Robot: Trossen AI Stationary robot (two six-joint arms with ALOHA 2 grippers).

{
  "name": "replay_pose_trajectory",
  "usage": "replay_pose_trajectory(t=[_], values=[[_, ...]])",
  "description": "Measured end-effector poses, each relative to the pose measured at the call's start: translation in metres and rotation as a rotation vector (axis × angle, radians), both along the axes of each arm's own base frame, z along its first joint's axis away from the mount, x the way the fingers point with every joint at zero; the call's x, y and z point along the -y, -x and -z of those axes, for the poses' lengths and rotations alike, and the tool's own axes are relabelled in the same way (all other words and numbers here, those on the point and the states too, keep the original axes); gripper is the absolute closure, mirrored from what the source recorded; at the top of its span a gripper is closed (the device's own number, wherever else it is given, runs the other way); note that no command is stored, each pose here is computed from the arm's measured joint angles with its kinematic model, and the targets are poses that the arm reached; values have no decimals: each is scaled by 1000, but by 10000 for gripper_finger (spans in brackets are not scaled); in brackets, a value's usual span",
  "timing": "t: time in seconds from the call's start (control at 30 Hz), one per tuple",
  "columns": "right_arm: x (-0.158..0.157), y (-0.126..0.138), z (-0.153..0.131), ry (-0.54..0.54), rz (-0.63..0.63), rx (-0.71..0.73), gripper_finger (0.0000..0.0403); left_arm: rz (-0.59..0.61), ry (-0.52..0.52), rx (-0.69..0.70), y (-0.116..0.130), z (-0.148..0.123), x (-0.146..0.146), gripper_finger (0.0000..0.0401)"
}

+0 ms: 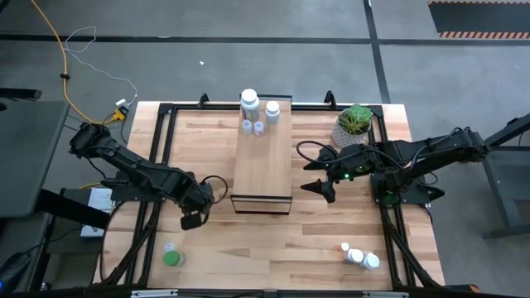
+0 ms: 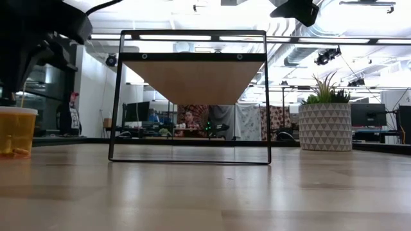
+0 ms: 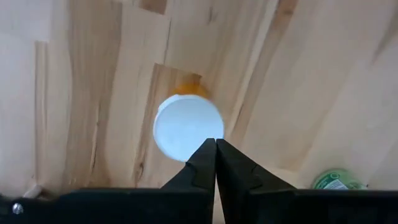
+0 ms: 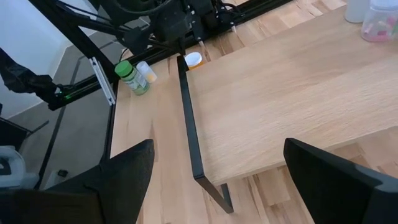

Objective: Pick and place medicine bottles onto shelf by color
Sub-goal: Put the orange medicine bottle on the shelf

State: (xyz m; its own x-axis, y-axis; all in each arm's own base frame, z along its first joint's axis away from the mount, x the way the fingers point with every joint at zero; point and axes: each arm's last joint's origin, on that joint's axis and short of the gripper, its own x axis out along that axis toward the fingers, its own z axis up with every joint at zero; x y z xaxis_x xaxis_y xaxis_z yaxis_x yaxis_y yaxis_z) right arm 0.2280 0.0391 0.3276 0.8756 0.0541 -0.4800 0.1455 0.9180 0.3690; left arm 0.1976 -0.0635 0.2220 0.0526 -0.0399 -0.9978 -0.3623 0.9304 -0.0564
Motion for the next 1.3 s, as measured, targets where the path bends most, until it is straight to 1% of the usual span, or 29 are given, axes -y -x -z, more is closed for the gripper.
replay_pose_trajectory(t=[0.2, 0.3, 0.37, 0.43, 0.53, 0.7, 0.97, 1.3], values=[[0, 0, 0, 3, -2, 1, 54, 44, -31, 98, 0, -6, -1, 401], [0, 0, 0, 3, -2, 1, 54, 52, 0, 119, 9, 1, -3, 401], [0, 0, 0, 3, -2, 0, 54, 29, 35, 128, 16, 6, -5, 401], [0, 0, 0, 3, -2, 1, 54, -5, 45, 150, 22, 8, -6, 401], [0, 0, 0, 1, 0, 0, 54, -22, 26, 180, 27, 4, -7, 401], [0, 0, 0, 3, 1, 4, 54, 9, 21, 161, 30, 4, -8, 401], [1, 0, 0, 17, 25, 7, 54, 71, 6, 96, 22, 16, -5, 401], [1, 0, 0, 18, 25, 0, 54, 79, -20, 56, 18, 23, -4, 401]])
